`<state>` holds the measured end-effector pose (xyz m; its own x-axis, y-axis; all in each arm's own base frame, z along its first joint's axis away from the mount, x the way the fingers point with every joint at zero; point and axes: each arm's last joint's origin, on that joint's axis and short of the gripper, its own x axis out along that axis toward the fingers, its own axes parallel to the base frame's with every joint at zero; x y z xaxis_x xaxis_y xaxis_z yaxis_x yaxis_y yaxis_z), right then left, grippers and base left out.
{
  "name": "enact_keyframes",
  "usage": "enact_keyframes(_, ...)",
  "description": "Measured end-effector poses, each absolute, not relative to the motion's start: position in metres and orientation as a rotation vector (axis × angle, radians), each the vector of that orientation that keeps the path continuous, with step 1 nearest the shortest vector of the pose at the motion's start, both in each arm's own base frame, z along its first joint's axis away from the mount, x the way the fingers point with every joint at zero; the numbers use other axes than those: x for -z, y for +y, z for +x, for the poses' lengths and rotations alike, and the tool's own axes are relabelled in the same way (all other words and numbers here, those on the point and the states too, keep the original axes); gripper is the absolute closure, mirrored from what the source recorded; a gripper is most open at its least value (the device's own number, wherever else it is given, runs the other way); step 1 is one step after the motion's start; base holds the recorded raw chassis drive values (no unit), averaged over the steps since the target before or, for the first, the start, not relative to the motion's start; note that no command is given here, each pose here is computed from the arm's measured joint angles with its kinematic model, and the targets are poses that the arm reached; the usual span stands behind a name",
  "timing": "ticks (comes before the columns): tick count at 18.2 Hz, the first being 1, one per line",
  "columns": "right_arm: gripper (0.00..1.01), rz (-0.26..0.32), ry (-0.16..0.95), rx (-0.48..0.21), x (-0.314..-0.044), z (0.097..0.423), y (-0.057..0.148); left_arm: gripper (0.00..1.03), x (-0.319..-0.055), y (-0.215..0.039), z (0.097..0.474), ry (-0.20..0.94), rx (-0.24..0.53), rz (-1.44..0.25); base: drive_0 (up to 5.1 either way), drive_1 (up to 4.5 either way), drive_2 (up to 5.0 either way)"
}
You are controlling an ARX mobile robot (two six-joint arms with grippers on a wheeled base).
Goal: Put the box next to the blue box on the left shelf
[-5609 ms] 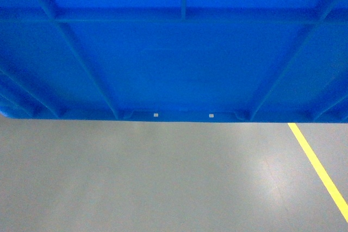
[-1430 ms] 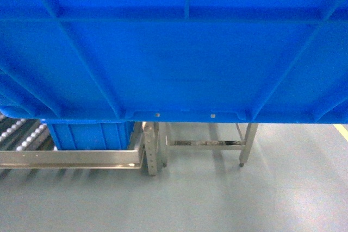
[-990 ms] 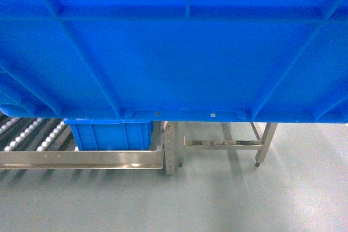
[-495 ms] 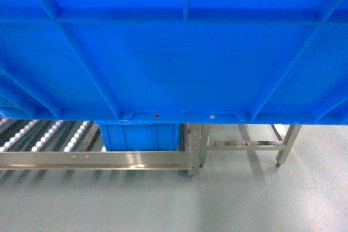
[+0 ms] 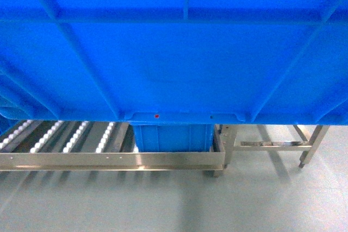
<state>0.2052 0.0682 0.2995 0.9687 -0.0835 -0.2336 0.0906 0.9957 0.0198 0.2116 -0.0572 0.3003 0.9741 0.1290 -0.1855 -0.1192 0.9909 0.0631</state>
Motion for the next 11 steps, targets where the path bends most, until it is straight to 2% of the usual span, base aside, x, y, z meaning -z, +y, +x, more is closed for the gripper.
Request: enact_keyframes(11,0.91,0.03,0.235,0.088,-0.2993,0.2054,0.0683,0.91,-0.3003,-0.0572,0.2116,0.19,-0.126,0.052,-5.0,2.46,2.5)
